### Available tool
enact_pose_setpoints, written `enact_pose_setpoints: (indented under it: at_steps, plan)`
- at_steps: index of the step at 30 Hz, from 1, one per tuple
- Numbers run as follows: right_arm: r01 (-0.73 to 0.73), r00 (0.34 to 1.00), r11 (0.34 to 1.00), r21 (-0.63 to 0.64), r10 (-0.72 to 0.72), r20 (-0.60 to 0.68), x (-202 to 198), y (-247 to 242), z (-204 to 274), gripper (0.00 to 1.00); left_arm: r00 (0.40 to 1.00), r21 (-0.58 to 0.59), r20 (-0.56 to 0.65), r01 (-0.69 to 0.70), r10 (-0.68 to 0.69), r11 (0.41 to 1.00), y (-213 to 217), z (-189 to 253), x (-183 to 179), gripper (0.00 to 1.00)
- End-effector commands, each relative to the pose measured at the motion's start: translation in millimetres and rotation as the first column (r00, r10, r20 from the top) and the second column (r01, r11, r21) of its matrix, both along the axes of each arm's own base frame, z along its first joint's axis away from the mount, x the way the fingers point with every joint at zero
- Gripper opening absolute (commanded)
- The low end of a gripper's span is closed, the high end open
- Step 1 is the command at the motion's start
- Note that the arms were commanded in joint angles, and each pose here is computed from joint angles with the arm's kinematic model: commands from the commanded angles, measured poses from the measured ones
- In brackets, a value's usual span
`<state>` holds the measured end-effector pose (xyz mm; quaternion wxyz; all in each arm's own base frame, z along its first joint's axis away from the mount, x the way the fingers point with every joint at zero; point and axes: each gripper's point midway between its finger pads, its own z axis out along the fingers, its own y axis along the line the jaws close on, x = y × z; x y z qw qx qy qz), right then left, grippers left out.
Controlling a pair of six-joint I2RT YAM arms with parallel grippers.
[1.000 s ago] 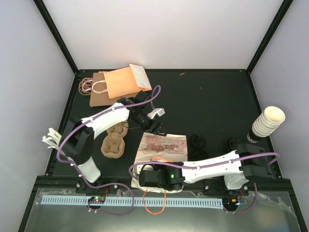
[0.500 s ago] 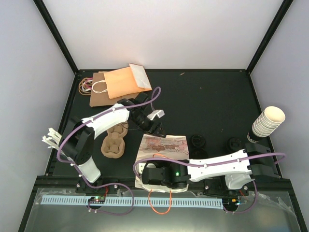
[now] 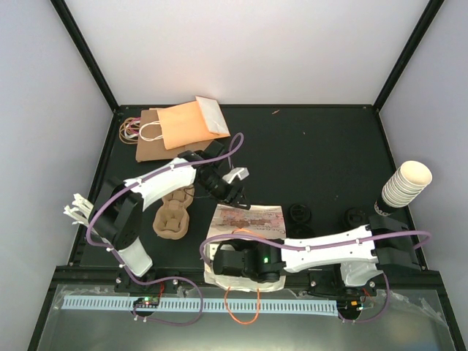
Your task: Pack the takeout coffee
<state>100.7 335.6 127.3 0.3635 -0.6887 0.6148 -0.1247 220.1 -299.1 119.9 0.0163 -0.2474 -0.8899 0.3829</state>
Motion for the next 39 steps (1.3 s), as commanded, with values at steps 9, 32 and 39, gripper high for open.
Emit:
enact_pose_setpoints:
  at_steps: [9,32,39]
  plan:
    - [0.031,0.991,0.997,-0.076,-0.041,-0.125,4,-7,-16,0.27,0.999,-0.009,0.019,0.028,-0.027,1.000,-3,6,-9,0.63]
    - [0.149,0.900,0.989,-0.023,-0.145,-0.411,38,-11,1,0.27,0.927,-0.078,0.247,-0.270,0.281,0.960,26,95,89,0.86]
    - [0.161,0.862,0.986,-0.036,-0.158,-0.482,43,-14,-7,0.28,0.857,-0.119,0.360,-0.349,0.369,0.929,57,140,89,0.87]
